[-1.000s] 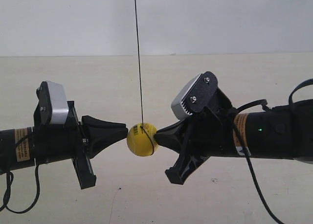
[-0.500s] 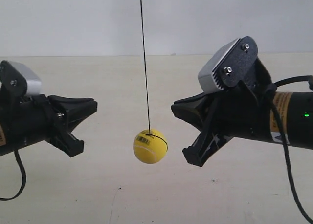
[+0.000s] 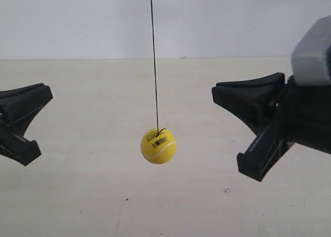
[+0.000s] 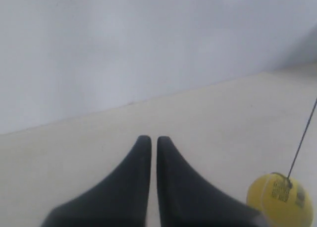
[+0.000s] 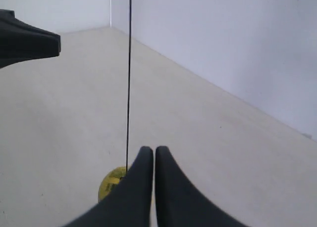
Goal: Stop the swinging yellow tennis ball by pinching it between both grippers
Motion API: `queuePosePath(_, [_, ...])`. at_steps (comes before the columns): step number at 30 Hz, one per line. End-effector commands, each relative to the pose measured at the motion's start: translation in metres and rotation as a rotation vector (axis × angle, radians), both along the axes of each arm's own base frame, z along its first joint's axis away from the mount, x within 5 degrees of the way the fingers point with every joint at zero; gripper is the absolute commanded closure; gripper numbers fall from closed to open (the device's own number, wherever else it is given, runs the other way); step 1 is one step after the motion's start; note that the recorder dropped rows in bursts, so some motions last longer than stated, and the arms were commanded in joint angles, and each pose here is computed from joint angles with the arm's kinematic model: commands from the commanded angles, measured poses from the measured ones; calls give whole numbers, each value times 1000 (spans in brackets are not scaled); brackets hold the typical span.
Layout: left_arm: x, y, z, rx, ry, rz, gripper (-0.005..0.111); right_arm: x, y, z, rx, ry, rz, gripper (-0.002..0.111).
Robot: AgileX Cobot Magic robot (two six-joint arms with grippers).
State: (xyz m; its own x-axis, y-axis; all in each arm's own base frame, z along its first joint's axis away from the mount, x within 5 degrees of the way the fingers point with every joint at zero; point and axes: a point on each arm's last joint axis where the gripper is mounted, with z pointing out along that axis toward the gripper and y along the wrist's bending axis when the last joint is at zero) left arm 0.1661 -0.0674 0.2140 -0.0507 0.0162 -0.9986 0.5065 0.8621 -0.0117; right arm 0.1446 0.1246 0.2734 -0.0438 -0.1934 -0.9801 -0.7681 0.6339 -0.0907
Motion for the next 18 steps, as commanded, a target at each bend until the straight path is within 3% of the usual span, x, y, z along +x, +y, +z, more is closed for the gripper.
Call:
queuePosePath(1, [-20,6,12,-65,-60,12,102,-20,-14,12,97,-34,-17,108])
queuePosePath(18, [-88,28,45,-241,-244,56,102,-81,-63,50,363,-219,-83,108])
